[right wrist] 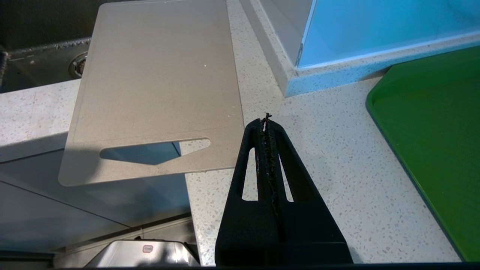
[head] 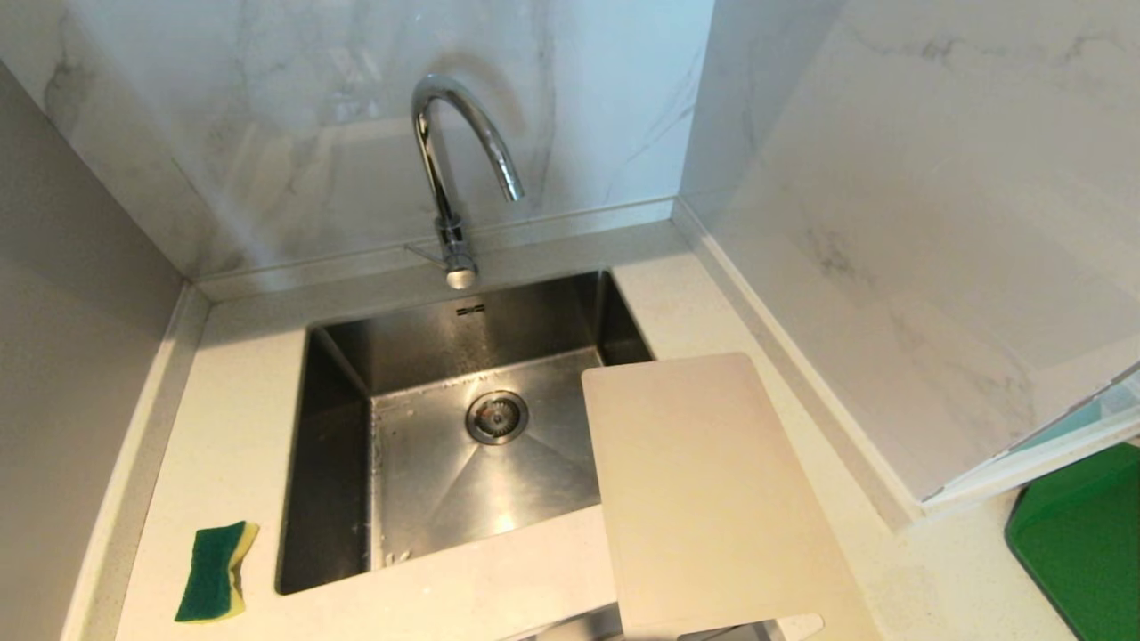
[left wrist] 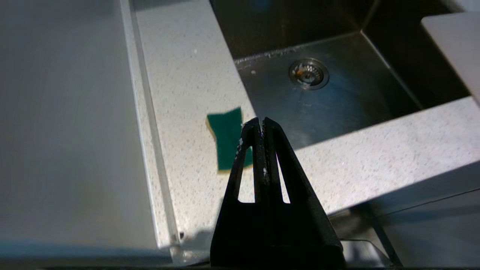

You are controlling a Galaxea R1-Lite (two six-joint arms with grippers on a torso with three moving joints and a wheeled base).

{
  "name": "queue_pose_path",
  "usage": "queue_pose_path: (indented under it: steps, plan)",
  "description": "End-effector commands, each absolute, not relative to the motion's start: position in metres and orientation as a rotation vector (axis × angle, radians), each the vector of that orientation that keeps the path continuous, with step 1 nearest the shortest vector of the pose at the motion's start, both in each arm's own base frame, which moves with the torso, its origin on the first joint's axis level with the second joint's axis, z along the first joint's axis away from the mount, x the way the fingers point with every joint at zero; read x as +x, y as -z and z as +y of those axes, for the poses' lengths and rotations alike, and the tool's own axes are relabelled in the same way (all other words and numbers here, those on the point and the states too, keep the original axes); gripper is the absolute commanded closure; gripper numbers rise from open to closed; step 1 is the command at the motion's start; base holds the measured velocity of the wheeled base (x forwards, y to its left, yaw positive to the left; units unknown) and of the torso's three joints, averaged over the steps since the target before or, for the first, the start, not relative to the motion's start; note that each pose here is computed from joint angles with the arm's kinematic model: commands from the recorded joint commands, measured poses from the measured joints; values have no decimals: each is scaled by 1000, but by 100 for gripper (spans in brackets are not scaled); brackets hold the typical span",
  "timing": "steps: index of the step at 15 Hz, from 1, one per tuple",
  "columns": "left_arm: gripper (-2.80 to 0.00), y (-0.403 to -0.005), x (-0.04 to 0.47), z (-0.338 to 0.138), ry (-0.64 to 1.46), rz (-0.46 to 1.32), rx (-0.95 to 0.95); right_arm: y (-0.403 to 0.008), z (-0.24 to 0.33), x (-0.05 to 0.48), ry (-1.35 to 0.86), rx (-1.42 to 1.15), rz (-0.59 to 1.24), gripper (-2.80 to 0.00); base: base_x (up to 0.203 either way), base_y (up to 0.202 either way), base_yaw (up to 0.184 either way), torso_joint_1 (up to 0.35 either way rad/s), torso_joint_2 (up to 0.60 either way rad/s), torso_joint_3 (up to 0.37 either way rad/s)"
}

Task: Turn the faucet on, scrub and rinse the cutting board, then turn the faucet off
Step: Turn on the tap

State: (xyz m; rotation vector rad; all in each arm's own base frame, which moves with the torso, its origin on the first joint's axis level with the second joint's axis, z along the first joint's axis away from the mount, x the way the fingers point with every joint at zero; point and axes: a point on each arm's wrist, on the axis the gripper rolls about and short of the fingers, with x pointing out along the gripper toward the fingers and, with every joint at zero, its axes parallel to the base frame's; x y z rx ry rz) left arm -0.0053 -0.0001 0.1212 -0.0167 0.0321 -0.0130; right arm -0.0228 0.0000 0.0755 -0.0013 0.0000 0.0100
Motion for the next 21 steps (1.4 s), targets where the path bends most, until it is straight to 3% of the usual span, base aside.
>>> queue_pose_path:
  steps: [1,4,9,16,21]
  plan:
    - [0,-163,20,-1,27,95,0,-75,0,-23,-11,-2,2,0,0,0,0,0,0,0]
    - [0,-226,41,-2,53,41,31,-75,0,-23,-11,-2,2,0,0,0,0,0,0,0]
    - [0,-276,77,-8,117,121,55,-75,0,-23,-10,-2,2,0,0,0,0,0,0,0]
    - [0,-315,123,-18,189,144,69,-75,0,-23,-11,-2,2,0,0,0,0,0,0,0]
    - [0,-308,164,-28,299,317,69,-75,0,-23,-11,-2,2,0,0,0,0,0,0,0]
